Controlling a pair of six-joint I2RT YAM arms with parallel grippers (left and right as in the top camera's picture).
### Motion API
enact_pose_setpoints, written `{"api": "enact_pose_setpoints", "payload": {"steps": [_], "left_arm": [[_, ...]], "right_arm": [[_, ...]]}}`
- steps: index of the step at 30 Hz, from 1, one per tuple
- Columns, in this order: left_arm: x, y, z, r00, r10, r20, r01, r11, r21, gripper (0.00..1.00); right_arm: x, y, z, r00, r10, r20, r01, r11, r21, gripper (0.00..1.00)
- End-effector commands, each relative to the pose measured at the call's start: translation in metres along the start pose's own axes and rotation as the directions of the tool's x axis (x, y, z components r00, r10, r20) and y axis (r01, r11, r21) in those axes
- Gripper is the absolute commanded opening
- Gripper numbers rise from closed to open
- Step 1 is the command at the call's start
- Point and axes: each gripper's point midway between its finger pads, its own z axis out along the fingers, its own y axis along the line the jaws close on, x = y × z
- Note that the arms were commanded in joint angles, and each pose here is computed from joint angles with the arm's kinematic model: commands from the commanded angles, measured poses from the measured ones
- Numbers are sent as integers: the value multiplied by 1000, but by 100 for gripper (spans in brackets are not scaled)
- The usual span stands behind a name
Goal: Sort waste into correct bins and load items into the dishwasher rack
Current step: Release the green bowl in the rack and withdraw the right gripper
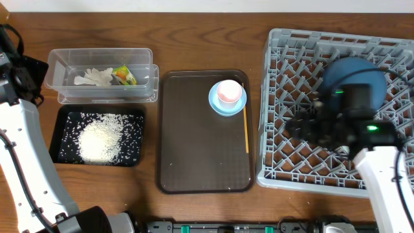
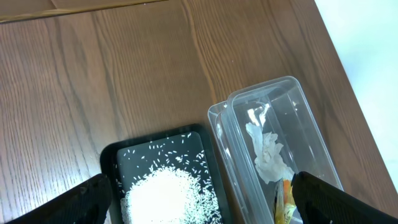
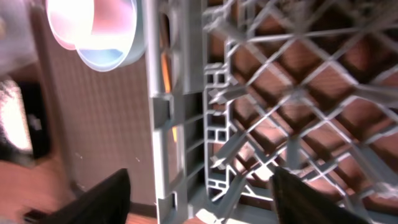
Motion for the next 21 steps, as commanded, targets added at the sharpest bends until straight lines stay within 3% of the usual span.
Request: {"api": "enact_pose_setpoints", "payload": {"steps": [1, 7, 14, 21], "left_arm": [[-2, 3, 1, 1000, -4, 8, 4, 1000, -15, 95], [-2, 3, 1, 1000, -4, 8, 4, 1000, -15, 95], [-2, 3, 1, 1000, -4, 8, 4, 1000, -15, 95], [-2, 3, 1, 1000, -4, 8, 4, 1000, -15, 95]], "right_arm": [[-1, 8, 3, 998, -34, 49, 28, 991, 130, 80], [18, 26, 25, 994, -111, -24, 113, 980, 165, 80], [32, 37, 53, 983, -148, -109, 166, 971, 174, 65], [41, 34, 74, 976, -153, -153, 187, 953, 238, 61]]}}
